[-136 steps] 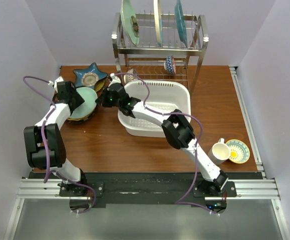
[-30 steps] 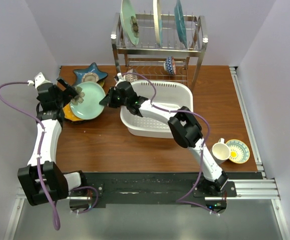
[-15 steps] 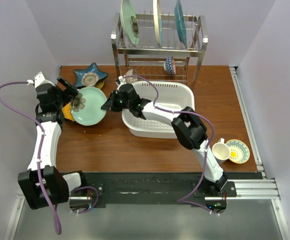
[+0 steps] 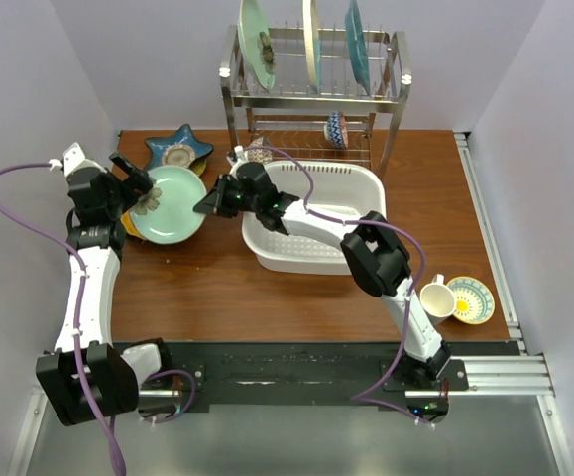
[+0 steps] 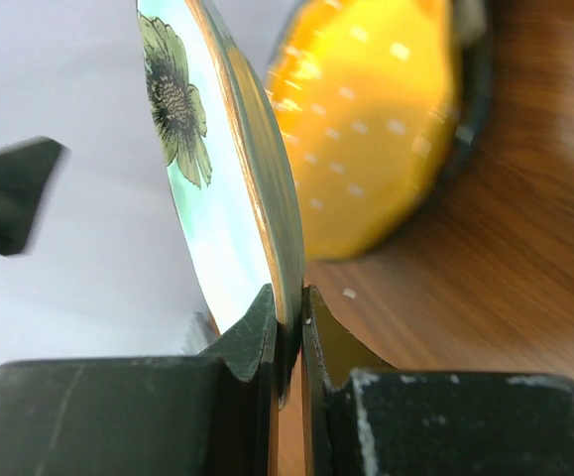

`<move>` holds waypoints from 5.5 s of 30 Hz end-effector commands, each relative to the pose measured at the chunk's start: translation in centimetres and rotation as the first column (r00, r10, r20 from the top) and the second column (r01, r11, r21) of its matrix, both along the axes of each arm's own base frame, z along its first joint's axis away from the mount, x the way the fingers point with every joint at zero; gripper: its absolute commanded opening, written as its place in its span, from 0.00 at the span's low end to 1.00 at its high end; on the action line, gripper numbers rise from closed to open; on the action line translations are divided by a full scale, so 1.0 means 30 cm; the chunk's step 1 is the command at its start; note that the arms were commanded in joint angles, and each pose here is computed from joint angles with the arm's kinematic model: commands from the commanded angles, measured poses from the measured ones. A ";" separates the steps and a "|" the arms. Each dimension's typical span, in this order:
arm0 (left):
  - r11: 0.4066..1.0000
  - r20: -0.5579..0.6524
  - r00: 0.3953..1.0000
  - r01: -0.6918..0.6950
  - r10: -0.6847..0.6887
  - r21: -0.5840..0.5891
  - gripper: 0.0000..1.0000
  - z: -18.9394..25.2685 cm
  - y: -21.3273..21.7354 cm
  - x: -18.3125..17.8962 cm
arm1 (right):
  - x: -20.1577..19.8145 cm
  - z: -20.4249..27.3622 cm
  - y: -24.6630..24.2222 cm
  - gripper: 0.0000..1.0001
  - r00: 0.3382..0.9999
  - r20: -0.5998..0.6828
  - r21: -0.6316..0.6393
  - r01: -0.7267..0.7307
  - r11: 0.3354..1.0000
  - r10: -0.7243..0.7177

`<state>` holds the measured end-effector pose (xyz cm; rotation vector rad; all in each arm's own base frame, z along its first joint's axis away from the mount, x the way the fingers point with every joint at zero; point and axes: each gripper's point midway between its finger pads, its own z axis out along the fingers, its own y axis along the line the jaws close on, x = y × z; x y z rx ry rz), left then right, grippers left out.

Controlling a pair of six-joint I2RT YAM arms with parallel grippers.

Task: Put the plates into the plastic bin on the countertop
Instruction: Place the plate in the plastic bin.

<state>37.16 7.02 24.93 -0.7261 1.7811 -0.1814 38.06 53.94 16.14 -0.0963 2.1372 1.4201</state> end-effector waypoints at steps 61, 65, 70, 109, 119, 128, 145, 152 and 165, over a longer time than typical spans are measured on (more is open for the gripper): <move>0.986 0.133 0.978 0.165 -0.160 -0.031 1.00 0.163 -0.118 0.006 | 0.069 0.591 -0.673 0.00 0.934 0.313 0.005 0.180 0.984 -0.173; 0.985 0.111 0.980 0.169 -0.164 -0.044 1.00 0.135 -0.126 0.013 | 0.091 0.570 -0.723 0.00 0.930 0.312 -0.011 0.205 0.979 -0.191; 0.984 0.111 0.980 0.169 -0.162 -0.051 1.00 0.131 -0.131 0.012 | 0.117 0.565 -0.792 0.00 0.924 0.318 -0.025 0.231 0.973 -0.212; 0.975 0.086 0.974 0.214 -0.208 -0.064 1.00 0.055 -0.171 0.022 | 0.047 0.447 -1.000 0.00 0.975 0.194 -0.263 0.158 0.952 -0.108; 0.974 0.087 0.973 0.218 -0.212 -0.068 1.00 0.043 -0.174 0.024 | 0.023 0.344 -1.002 0.00 0.990 0.125 -0.309 0.106 0.945 -0.070; 0.974 0.076 0.974 0.217 -0.212 -0.067 1.00 0.020 -0.173 0.023 | -0.007 0.237 -0.999 0.00 0.998 0.056 -0.338 0.049 0.940 -0.032; 0.970 0.086 0.971 0.230 -0.224 -0.073 1.00 0.024 -0.180 0.035 | -0.021 0.049 -1.011 0.00 0.999 -0.047 -0.394 -0.004 0.919 -0.015; 0.967 0.087 0.967 0.244 -0.237 -0.078 1.00 0.023 -0.193 0.042 | -0.026 -0.015 -1.005 0.00 0.996 -0.090 -0.401 -0.024 0.916 -0.013; 0.964 0.092 0.964 0.255 -0.248 -0.075 1.00 0.024 -0.203 0.050 | -0.020 -0.152 -1.010 0.13 0.986 -0.162 -0.466 -0.052 0.883 -0.027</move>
